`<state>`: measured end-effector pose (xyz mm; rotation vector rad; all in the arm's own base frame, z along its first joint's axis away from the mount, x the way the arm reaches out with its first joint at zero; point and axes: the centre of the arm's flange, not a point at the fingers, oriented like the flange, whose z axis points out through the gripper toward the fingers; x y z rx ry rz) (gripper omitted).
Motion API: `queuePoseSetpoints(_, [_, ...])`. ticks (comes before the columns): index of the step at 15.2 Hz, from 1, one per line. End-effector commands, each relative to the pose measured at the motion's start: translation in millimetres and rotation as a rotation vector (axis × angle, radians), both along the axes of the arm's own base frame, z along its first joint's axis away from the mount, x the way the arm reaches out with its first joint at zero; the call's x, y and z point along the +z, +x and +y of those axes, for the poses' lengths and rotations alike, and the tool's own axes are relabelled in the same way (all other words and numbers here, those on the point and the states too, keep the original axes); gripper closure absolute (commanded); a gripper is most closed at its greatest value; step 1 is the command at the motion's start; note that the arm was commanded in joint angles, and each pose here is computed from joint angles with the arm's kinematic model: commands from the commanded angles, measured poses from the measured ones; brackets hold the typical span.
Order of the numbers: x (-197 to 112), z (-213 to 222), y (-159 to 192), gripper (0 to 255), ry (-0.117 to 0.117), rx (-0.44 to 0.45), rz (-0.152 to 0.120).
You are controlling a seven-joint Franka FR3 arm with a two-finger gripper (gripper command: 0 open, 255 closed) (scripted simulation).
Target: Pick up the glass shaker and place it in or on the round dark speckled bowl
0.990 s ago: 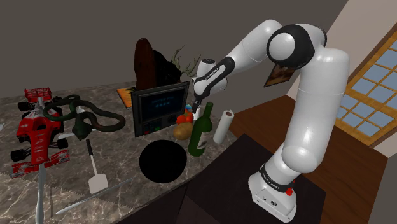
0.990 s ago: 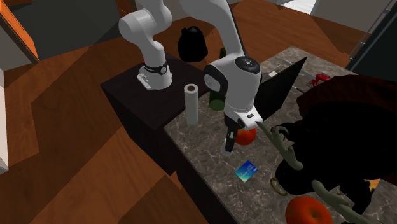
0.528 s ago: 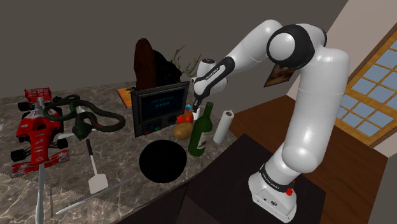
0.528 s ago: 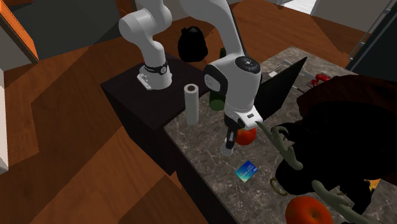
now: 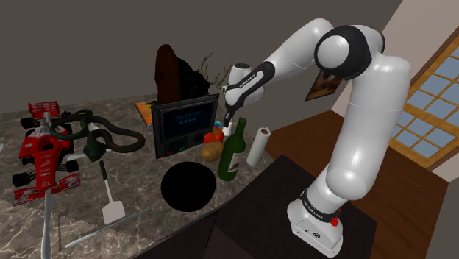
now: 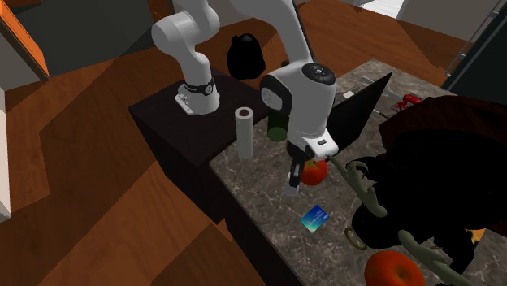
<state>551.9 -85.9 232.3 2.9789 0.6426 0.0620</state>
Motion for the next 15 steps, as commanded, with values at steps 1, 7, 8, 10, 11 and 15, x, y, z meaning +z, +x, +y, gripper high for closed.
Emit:
queuePoseSetpoints(1, [10.5, 0.5, -0.4, 255, 0.0, 0.0, 0.0])
queuePoseSetpoints(7, [42.2, 0.5, -0.4, 255, 0.0, 0.0, 0.0])
queuePoseSetpoints(8, [47.5, 0.5, -0.4, 255, 0.0, 0.0, 0.0])
queuePoseSetpoints(10, [58.0, 0.5, -0.4, 255, 0.0, 0.0, 0.0])
queuePoseSetpoints(11, [63.3, 0.5, -0.4, 255, 0.0, 0.0, 0.0])
queuePoseSetpoints(15, [84.4, 0.5, -0.4, 255, 0.0, 0.0, 0.0])
